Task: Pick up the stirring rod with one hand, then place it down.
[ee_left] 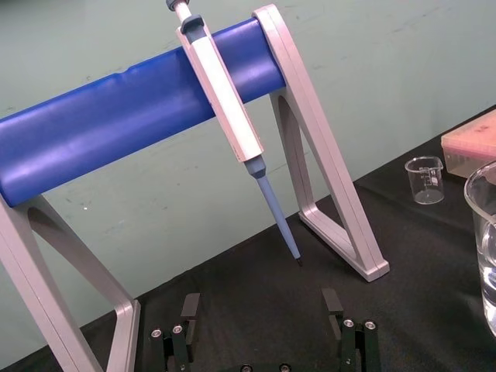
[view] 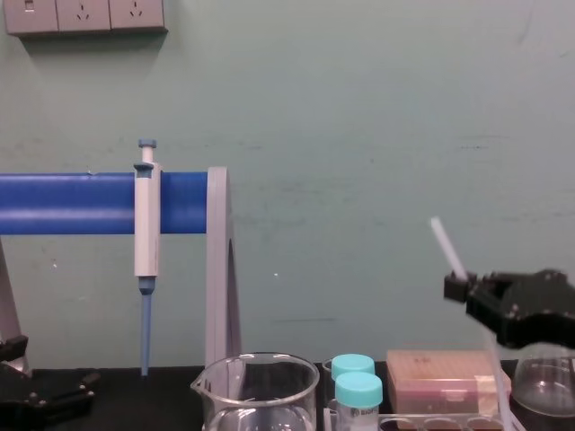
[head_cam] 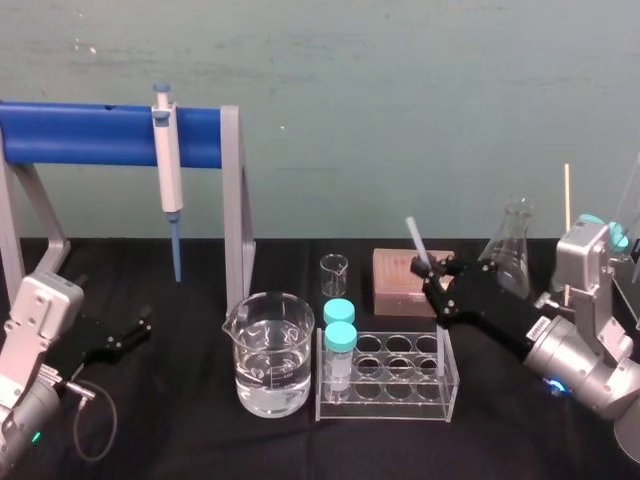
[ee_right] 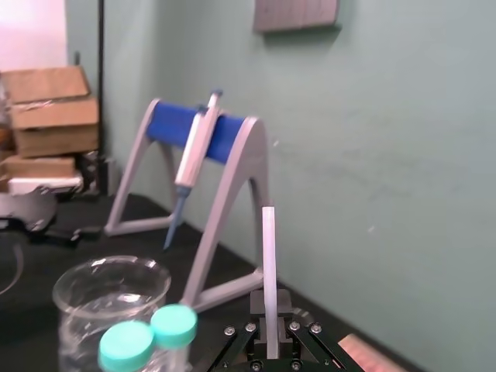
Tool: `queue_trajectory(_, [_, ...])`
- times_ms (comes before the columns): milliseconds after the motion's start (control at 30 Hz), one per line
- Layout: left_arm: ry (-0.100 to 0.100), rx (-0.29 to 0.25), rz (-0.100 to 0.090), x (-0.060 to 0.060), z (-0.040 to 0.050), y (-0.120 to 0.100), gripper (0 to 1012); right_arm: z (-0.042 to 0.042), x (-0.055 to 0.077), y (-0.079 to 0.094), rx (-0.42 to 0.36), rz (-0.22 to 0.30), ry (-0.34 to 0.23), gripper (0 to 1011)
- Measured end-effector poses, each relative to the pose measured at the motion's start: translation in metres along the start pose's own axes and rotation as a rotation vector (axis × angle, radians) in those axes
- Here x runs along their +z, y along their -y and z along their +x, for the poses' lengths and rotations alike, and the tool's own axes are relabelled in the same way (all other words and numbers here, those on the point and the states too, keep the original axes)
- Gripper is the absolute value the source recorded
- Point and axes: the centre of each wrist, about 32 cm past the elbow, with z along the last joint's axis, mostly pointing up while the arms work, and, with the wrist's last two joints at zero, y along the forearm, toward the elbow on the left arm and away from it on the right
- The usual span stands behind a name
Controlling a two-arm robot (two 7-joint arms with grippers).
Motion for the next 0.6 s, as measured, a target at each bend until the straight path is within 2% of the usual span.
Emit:
queue_trajectory(200, [0.0, 0.0, 0.0, 0.0, 0.0, 0.0, 1000, -0.004, 0.0028, 0.0027, -0.072, 0.077, 0.041, 72])
queue_trajectory(300, [0.0, 0.0, 0.0, 0.0, 0.0, 0.0, 1000, -0.005, 0.0045, 0.0033, -0.104, 0.107, 0.043, 72])
queue_trajectory(600, [0.0, 0.0, 0.0, 0.0, 0.0, 0.0, 1000, -0.0081, 0.0047, 0.005, -0.173, 0.157, 0.063, 72])
